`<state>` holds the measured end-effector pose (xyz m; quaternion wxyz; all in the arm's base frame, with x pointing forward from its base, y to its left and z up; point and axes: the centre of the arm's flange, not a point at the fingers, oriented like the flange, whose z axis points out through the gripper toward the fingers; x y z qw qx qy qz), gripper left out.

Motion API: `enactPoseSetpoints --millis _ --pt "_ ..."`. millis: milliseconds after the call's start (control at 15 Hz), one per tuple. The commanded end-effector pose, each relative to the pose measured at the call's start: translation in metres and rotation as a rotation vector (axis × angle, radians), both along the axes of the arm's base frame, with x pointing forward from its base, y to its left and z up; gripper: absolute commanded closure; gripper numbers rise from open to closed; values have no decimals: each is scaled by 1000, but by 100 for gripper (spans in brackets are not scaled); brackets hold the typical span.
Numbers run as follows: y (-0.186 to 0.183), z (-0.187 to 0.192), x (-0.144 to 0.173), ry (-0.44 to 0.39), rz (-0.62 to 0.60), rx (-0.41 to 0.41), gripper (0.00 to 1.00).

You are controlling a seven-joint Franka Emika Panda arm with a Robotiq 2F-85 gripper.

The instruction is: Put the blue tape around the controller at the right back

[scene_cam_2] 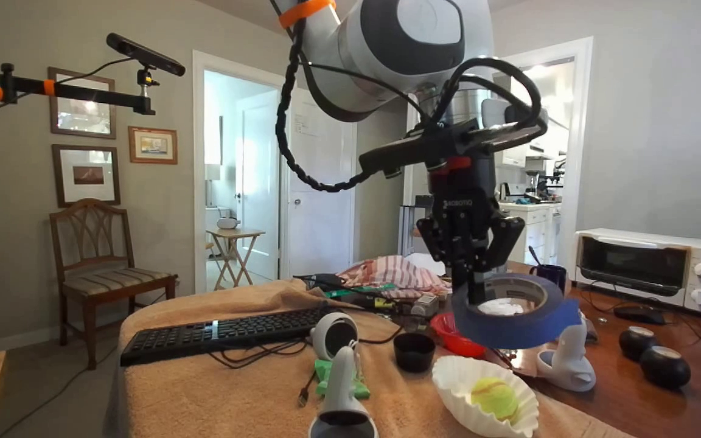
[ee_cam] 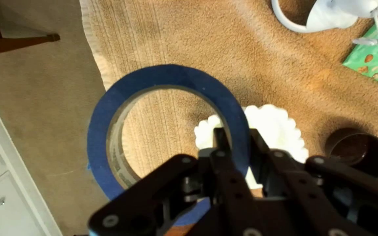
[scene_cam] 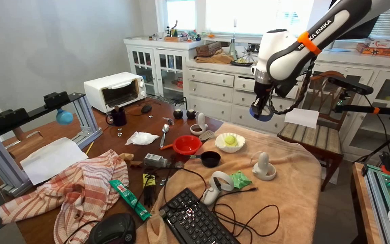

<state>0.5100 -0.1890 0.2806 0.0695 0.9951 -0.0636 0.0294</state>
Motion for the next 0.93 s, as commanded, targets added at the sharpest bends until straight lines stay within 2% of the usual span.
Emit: enactPoseSetpoints --millis 0,267,333,400,533,867 --pt "0 -4 -2 8 -2 2 81" --pt "-1 -9 -3 17 -3 4 81" --pt "-1 -9 -3 17 -3 4 95" --pt "1 -4 0 -2 -7 0 95" --pt "1 5 30 -6 23 35 95" --pt "13 47 129 -20 104 36 95"
